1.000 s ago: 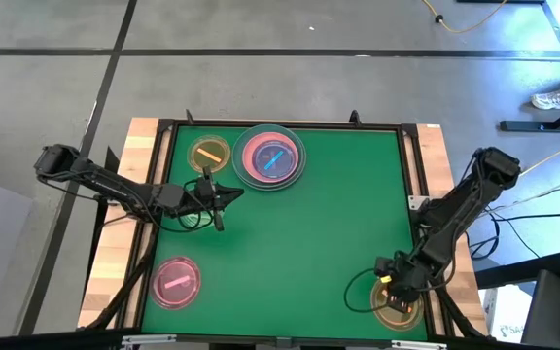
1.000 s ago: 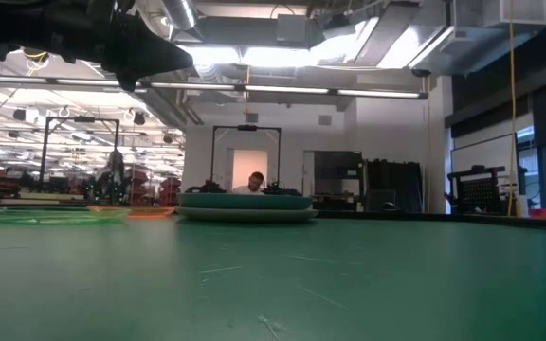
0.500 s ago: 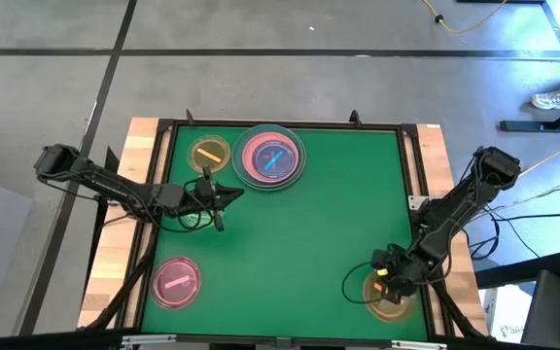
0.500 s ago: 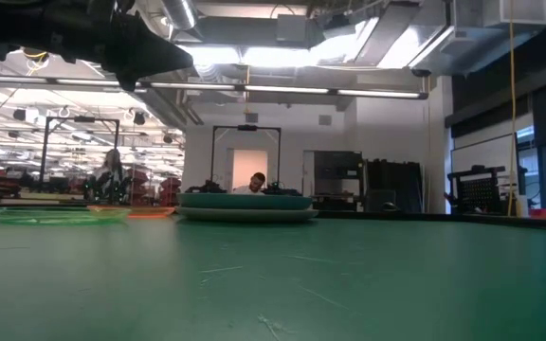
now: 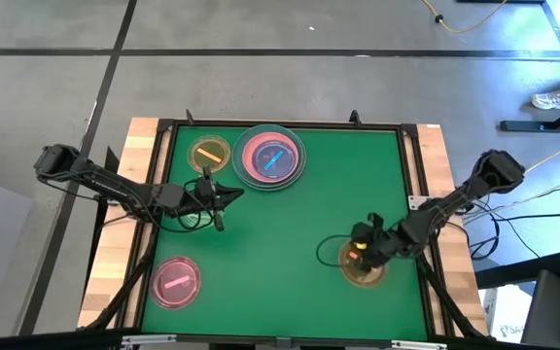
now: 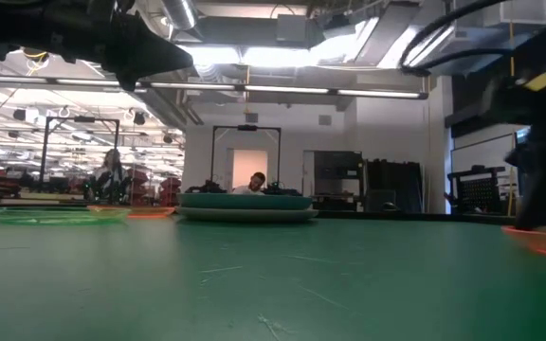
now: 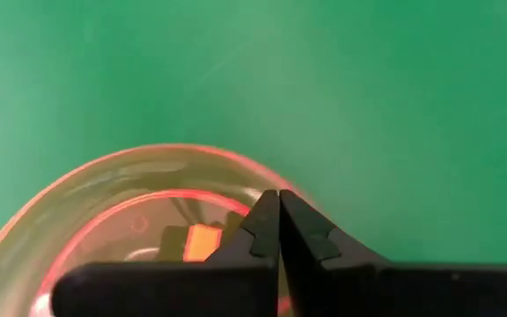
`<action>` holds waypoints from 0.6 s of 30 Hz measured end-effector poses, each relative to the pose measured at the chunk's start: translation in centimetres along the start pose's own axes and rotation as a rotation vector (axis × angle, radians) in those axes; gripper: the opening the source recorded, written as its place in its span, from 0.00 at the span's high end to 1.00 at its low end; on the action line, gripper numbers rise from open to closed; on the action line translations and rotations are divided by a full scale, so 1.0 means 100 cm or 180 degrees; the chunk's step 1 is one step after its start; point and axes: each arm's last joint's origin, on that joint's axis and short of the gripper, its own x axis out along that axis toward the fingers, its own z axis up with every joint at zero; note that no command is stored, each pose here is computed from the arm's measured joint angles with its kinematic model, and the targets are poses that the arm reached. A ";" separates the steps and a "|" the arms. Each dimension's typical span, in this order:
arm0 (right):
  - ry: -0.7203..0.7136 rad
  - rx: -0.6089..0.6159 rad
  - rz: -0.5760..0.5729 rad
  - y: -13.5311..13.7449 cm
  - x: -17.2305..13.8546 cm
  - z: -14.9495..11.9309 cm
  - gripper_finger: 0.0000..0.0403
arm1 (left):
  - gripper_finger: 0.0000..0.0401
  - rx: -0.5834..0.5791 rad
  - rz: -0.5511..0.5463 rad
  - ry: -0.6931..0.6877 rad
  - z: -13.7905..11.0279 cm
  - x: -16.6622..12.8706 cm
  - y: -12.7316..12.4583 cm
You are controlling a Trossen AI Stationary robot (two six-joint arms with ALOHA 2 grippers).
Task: Stack plastic plates
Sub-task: Stack the bottom orange plate on top of the blue plate
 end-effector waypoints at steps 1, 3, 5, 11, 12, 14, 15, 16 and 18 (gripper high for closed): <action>-0.0012 -0.0025 -0.0038 -0.003 0.002 0.003 0.99 | 0.97 0.0000 -0.0001 0.0000 0.000 0.000 0.000; -0.0071 -0.0060 -0.0147 -0.009 0.004 0.010 0.99 | 0.97 0.0000 -0.0001 0.0000 0.000 0.000 0.000; -0.0148 -0.0092 -0.0273 -0.015 0.007 0.016 0.99 | 0.97 0.0000 -0.0001 0.0000 0.000 0.000 0.000; -0.0407 -0.0139 -0.0752 -0.037 0.013 0.036 0.99 | 0.97 0.0000 -0.0001 0.0000 0.000 0.000 0.000; -0.0418 -0.0153 -0.0805 -0.041 0.014 0.039 0.99 | 0.97 0.0000 0.0000 0.0000 0.000 0.000 0.000; -0.0440 -0.0175 -0.0853 -0.047 0.016 0.045 0.99 | 0.97 0.0000 -0.0001 0.0000 0.000 0.000 0.000; -0.0438 -0.0195 -0.0851 -0.048 0.016 0.047 0.99 | 0.97 0.0001 -0.0001 0.0001 0.000 0.000 0.000; -0.0432 -0.0224 -0.0841 -0.049 0.016 0.049 0.99 | 0.97 0.0000 -0.0001 0.0000 0.000 0.000 0.000; -0.0442 -0.0339 -0.0762 -0.044 0.013 0.054 0.99 | 0.97 0.0001 0.0000 0.0001 0.000 0.000 0.000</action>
